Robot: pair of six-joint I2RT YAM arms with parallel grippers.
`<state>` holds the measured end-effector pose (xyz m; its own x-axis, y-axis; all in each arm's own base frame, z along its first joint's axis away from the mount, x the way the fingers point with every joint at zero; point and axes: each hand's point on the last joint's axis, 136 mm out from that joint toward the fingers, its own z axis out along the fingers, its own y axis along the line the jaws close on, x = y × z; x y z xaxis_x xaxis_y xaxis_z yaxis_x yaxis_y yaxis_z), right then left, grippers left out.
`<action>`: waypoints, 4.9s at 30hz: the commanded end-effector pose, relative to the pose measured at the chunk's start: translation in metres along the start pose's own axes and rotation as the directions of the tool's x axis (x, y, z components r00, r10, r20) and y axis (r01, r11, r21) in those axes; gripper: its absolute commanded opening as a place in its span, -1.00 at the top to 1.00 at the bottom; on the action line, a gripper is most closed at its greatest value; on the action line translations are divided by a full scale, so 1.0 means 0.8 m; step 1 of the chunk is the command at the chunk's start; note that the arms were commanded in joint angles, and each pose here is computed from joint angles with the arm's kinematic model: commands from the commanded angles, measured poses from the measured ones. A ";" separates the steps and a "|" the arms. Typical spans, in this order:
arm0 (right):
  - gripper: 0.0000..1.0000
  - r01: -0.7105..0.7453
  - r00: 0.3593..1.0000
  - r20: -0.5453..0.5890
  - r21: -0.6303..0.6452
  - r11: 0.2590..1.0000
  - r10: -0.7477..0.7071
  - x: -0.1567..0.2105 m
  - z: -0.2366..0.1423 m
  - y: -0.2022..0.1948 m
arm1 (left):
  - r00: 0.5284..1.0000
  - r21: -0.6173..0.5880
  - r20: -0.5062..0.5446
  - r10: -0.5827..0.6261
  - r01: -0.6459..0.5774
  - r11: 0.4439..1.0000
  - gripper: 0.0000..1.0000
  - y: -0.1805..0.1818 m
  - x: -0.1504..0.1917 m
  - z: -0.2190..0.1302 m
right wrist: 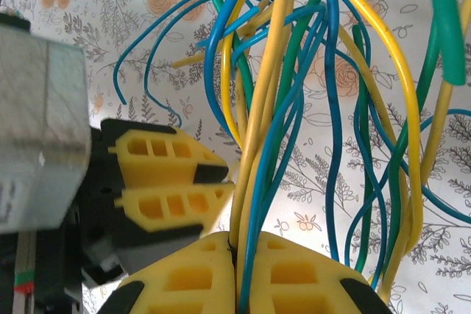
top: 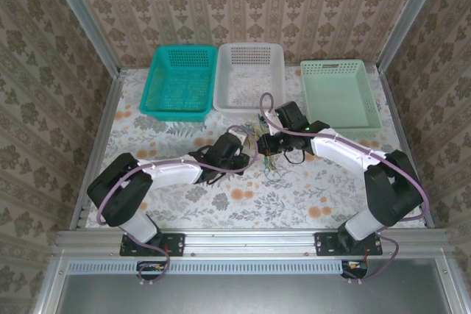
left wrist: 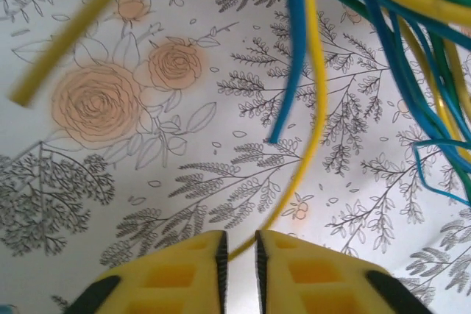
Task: Untangle the cables
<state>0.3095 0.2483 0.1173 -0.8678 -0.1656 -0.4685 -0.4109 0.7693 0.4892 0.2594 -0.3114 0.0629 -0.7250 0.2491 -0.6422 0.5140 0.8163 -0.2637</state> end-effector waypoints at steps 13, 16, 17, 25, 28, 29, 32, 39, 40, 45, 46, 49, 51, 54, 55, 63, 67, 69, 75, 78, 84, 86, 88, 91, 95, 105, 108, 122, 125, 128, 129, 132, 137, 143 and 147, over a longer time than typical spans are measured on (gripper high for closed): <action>0.91 -0.011 1.000 -0.018 -0.023 1.000 0.010 0.011 -0.024 -0.014 | 0.986 -0.002 0.156 -0.053 0.054 0.999 0.49 0.040 -0.048 -0.065; 0.94 0.015 1.000 -0.019 -0.019 1.000 -0.016 0.010 -0.017 -0.013 | 0.982 0.150 0.163 -0.092 0.068 0.986 0.17 0.006 -0.063 -0.064; 0.95 0.041 0.999 -0.022 -0.007 0.999 -0.042 0.011 -0.015 -0.013 | 0.981 0.190 0.157 -0.113 0.083 0.978 0.13 -0.002 -0.068 -0.063; 0.96 0.134 0.991 0.012 0.079 0.988 -0.135 0.009 -0.018 -0.019 | 0.971 0.376 0.114 -0.210 0.154 0.914 -0.29 -0.025 -0.083 -0.055; 0.92 0.170 0.985 0.013 0.073 0.983 -0.171 0.008 -0.017 -0.012 | 0.987 0.298 0.112 -0.118 0.080 0.951 -0.35 -0.032 -0.084 -0.051; 0.90 0.195 0.980 0.009 0.069 0.978 -0.196 0.009 -0.015 -0.006 | 0.989 0.270 0.109 -0.100 0.067 0.960 -0.38 -0.031 -0.086 -0.049; 0.87 0.274 0.962 -0.017 0.079 0.958 -0.274 0.013 -0.012 0.005 | 0.989 0.213 0.121 -0.088 0.061 0.975 -0.41 -0.022 -0.098 -0.045; 0.95 0.334 0.942 -0.006 0.063 0.940 -0.335 0.008 -0.017 0.019 | 1.000 0.131 0.014 -0.012 0.010 0.991 -0.42 -0.010 -0.089 -0.022; 0.95 0.339 0.941 -0.001 0.051 0.939 -0.340 0.008 -0.018 0.022 | 1.000 0.131 0.002 -0.015 0.015 0.991 -0.41 -0.010 -0.086 -0.018; 0.94 0.388 0.921 0.031 -0.032 0.921 -0.387 0.011 -0.026 0.044 | 0.995 0.126 -0.018 -0.094 0.096 0.987 -0.03 0.011 -0.081 0.001; 0.92 0.398 0.917 0.034 -0.035 0.917 -0.397 0.013 -0.028 0.045 | 0.994 0.121 -0.028 -0.102 0.104 0.987 0.17 0.014 -0.080 0.004; 0.91 0.427 0.904 0.030 -0.008 0.904 -0.427 0.017 -0.034 0.039 | 0.994 0.119 -0.050 -0.094 0.099 0.988 0.75 0.017 -0.079 0.009; 0.90 0.440 0.898 0.025 0.017 0.898 -0.440 0.018 -0.038 0.034 | 0.994 0.120 -0.050 -0.099 0.104 0.987 0.96 0.020 -0.079 0.010; 0.91 0.442 0.895 0.028 0.067 0.894 -0.445 0.015 -0.049 0.023 | 0.991 0.106 -0.036 -0.129 0.132 0.986 1.00 0.033 -0.080 0.007; 0.90 0.437 0.897 0.030 0.086 0.895 -0.441 0.013 -0.051 0.018 | 0.990 0.104 -0.031 -0.136 0.138 0.985 1.00 0.037 -0.080 0.006; 0.68 0.329 0.917 0.169 0.195 0.924 -0.362 -0.019 -0.081 -0.013 | 0.988 -0.034 -0.016 -0.154 0.154 0.987 1.00 0.090 -0.067 -0.012; 0.67 0.292 0.933 0.155 0.197 0.936 -0.324 -0.012 -0.080 -0.024 | 0.986 -0.079 -0.007 -0.164 0.163 0.983 1.00 0.110 -0.061 -0.022; 0.63 0.288 0.943 0.120 0.175 0.942 -0.310 -0.002 -0.074 -0.024 | 0.987 -0.110 0.001 -0.163 0.162 0.981 1.00 0.120 -0.061 -0.029; 0.72 0.176 0.974 0.087 0.286 0.942 -0.209 0.009 -0.079 -0.064 | 0.989 -0.209 -0.001 -0.145 0.142 0.968 1.00 0.153 -0.052 -0.053; 0.69 0.148 0.981 0.075 0.286 0.947 -0.176 0.016 -0.079 -0.070 | 0.987 -0.254 0.012 -0.159 0.157 0.955 1.00 0.171 -0.046 -0.067; 0.39 0.082 0.996 0.006 0.293 0.953 -0.087 0.035 -0.056 -0.086 | 0.986 -0.307 0.088 -0.145 0.165 0.937 1.00 0.188 -0.054 -0.108; 0.40 0.061 0.998 0.003 0.300 0.952 -0.065 0.034 -0.053 -0.089 | 0.984 -0.323 0.121 -0.132 0.165 0.932 1.00 0.191 -0.061 -0.125; 0.41 0.050 0.999 -0.019 0.282 0.958 -0.046 0.038 -0.041 -0.091 | 0.977 -0.346 0.167 -0.136 0.187 0.919 1.00 0.202 -0.071 -0.146; 0.26 0.065 0.998 -0.021 0.232 0.971 -0.061 0.039 -0.031 -0.079 | 0.968 -0.307 0.223 -0.116 0.183 0.934 1.00 0.192 -0.090 -0.167; -0.51 0.150 0.989 -0.037 0.159 0.976 -0.146 0.044 -0.020 -0.053 | 0.963 -0.261 0.240 -0.119 0.182 0.948 1.00 0.179 -0.104 -0.175; -0.64 0.206 0.978 -0.047 0.039 0.978 -0.204 0.053 0.006 -0.026 | 0.952 -0.182 0.256 -0.165 0.215 0.960 1.00 0.166 -0.118 -0.167; -0.61 0.215 0.975 -0.076 0.072 0.974 -0.210 0.054 0.020 -0.035 | 0.947 -0.155 0.270 -0.177 0.224 0.962 1.00 0.161 -0.123 -0.166; 0.91 0.241 0.969 -0.104 0.223 0.945 -0.223 0.038 0.008 -0.062 | 0.917 -0.254 0.356 -0.178 0.279 0.926 1.00 0.203 -0.137 -0.237; 0.91 0.149 0.989 -0.048 0.241 0.959 -0.142 0.034 -0.019 -0.081 | 0.881 -0.275 0.442 -0.169 0.312 0.910 1.00 0.224 -0.151 -0.290; 0.85 0.050 0.998 0.019 0.201 0.978 -0.055 0.026 -0.039 -0.090 | 0.865 -0.274 0.479 -0.152 0.312 0.910 1.00 0.225 -0.161 -0.322; 0.84 0.042 0.998 0.028 0.197 0.980 -0.048 0.023 -0.042 -0.090 | 0.862 -0.270 0.484 -0.149 0.310 0.912 1.00 0.223 -0.164 -0.327; 0.83 0.037 0.999 0.022 0.184 0.982 -0.042 0.020 -0.042 -0.087 | 0.859 -0.251 0.488 -0.154 0.308 0.918 1.00 0.219 -0.167 -0.328; 0.85 0.040 0.999 -0.005 0.190 0.981 -0.040 0.024 -0.038 -0.091 | 0.839 -0.284 0.527 -0.136 0.325 0.902 1.00 0.227 -0.173 -0.353; 0.89 0.031 0.996 -0.091 0.311 0.950 -0.003 0.047 -0.026 -0.129 | 0.779 -0.361 0.625 -0.047 0.342 0.867 1.00 0.232 -0.210 -0.446; 0.89 0.006 0.991 -0.125 0.337 0.941 0.039 0.057 -0.015 -0.141 | 0.737 -0.366 0.676 0.002 0.334 0.869 1.00 0.224 -0.240 -0.505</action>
<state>0.3249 0.1894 0.0863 -0.8411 -0.2219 -0.4933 -0.4190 0.8440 0.3348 0.3136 -0.0315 0.3623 -0.4041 -0.2086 -0.8906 0.0882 0.9602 -0.2650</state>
